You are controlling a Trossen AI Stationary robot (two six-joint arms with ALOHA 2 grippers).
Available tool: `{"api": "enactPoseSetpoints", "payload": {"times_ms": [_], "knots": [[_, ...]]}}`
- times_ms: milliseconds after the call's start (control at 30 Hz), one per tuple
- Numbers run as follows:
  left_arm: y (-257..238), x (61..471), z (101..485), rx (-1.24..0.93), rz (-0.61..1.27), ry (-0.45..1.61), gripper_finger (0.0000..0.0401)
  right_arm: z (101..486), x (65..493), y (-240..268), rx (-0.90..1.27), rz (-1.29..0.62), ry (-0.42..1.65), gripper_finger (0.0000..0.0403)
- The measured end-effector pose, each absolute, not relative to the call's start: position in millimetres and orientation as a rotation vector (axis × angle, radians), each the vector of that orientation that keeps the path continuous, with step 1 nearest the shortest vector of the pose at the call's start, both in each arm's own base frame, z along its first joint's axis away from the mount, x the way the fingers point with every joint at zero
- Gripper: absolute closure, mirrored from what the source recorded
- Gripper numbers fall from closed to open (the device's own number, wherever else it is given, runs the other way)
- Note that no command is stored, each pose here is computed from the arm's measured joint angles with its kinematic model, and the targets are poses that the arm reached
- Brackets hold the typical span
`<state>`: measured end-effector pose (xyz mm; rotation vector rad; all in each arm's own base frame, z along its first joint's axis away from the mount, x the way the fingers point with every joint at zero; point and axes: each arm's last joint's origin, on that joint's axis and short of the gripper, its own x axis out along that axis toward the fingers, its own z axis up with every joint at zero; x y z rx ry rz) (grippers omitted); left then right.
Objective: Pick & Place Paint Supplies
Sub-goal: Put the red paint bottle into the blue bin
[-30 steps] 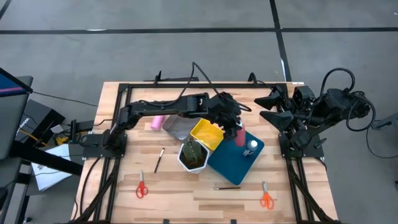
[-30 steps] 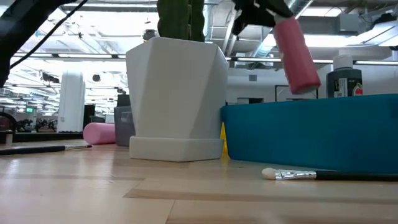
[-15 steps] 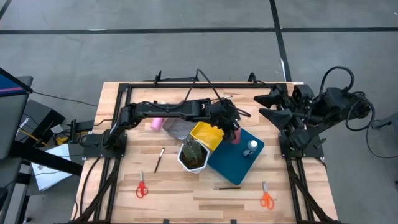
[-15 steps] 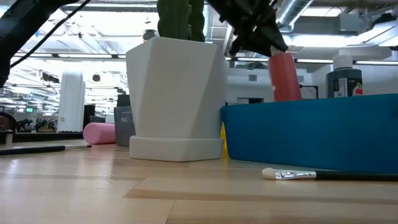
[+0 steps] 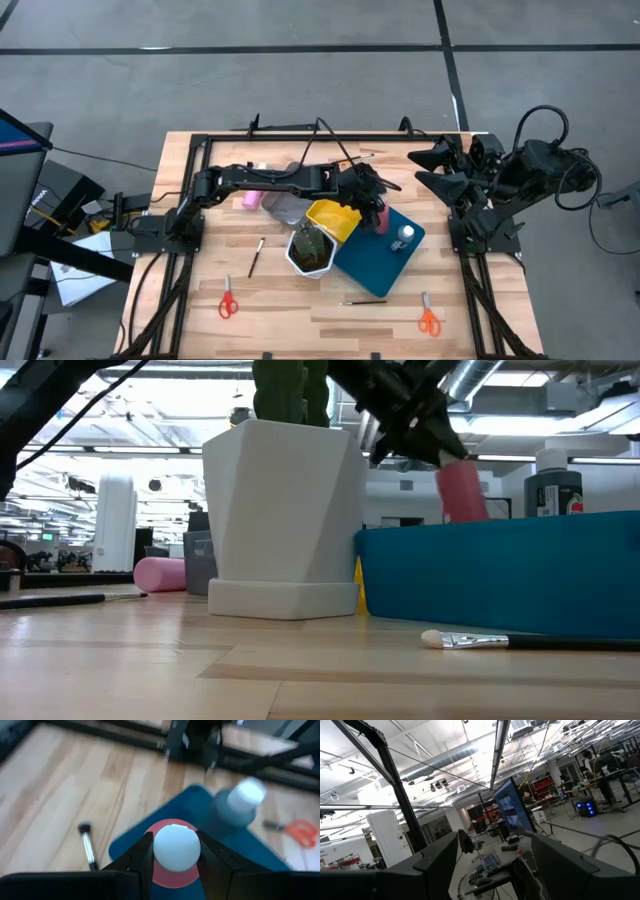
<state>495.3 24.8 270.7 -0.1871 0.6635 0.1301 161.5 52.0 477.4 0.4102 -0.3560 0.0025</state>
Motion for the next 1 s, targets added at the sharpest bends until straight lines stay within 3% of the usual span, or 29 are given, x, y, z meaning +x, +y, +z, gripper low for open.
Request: {"api": "enactPoseSetpoints", "payload": {"times_ms": [1000], "knots": [[18,491,248,-0.165,0.151,0.725,0.0292,478,161,52,0.412,0.003,-0.36,0.0153]]}}
